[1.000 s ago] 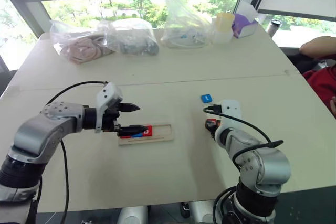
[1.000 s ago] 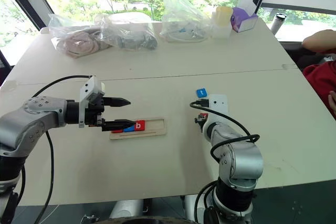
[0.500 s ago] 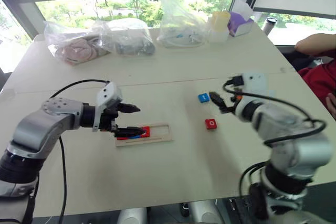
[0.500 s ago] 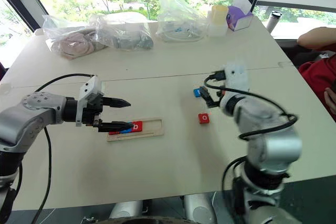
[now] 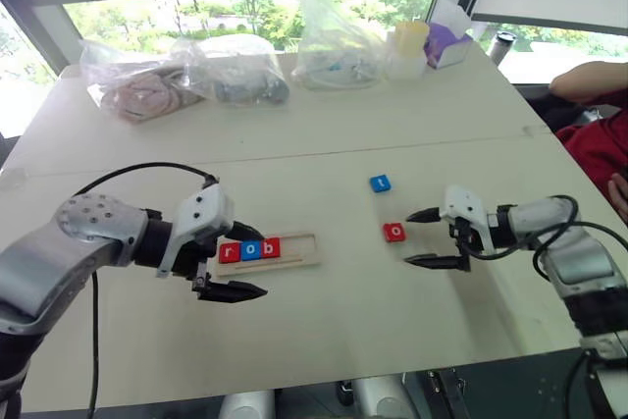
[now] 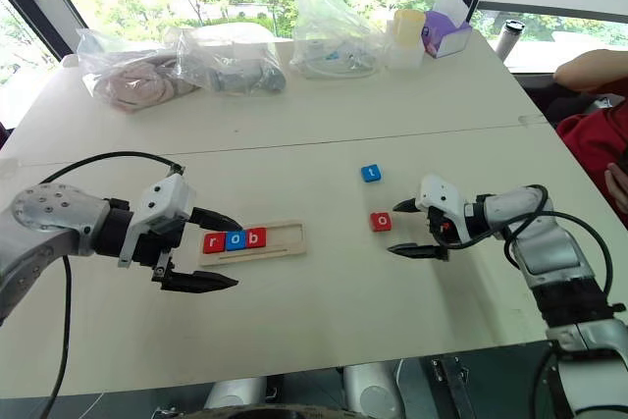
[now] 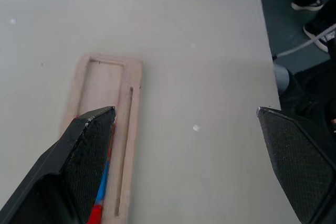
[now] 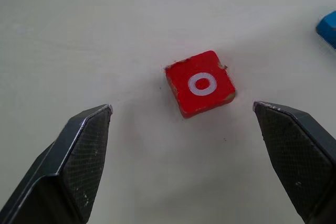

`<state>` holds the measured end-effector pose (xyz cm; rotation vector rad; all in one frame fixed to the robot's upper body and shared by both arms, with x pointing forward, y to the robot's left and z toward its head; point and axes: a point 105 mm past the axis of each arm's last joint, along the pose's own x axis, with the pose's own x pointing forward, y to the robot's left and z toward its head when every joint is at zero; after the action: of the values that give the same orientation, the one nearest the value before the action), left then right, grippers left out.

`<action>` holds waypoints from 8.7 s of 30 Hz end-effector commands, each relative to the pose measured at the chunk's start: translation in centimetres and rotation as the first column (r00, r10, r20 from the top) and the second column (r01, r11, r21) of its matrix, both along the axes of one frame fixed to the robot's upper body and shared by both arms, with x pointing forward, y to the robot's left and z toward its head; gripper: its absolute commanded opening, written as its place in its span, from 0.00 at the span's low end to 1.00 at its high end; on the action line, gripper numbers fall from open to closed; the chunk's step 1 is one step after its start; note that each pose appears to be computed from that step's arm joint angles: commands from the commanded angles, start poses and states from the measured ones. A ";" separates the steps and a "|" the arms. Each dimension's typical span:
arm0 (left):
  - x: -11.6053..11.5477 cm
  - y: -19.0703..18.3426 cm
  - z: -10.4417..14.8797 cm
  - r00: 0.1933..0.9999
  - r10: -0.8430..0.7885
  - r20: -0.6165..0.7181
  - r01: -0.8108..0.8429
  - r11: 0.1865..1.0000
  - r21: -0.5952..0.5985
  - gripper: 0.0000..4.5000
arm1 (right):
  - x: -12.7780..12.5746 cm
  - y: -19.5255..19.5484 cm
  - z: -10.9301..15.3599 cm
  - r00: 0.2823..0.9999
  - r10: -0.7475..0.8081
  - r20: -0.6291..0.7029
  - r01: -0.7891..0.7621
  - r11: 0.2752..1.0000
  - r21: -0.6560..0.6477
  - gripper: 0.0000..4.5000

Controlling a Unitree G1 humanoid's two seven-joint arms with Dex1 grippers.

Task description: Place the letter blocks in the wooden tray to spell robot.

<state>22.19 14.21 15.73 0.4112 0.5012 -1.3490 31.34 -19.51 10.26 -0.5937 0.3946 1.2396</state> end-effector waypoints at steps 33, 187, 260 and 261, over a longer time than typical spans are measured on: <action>1.1 4.8 -0.2 0.962 0.268 0.050 -0.268 0.963 -0.012 1.00 | -2.1 19.3 2.1 0.964 0.247 0.101 -0.262 0.949 0.178 0.27; 1.8 3.4 1.2 0.980 0.181 0.089 -0.176 0.983 -0.055 1.00 | 1.0 14.1 1.8 0.966 0.221 0.133 -0.225 0.974 0.012 0.26; 3.6 2.9 0.7 0.967 0.229 0.111 -0.217 0.970 -0.110 1.00 | 1.3 14.6 3.0 0.974 -0.079 0.211 0.058 0.993 0.103 0.99; 3.7 2.9 0.7 0.967 0.229 0.111 -0.217 0.970 -0.109 1.00 | 1.4 14.6 2.6 0.975 -0.087 0.202 0.068 0.993 0.100 0.99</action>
<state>25.65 16.81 15.29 0.3213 0.4061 -1.1307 32.61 -5.03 12.63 -0.5961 0.2128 1.1172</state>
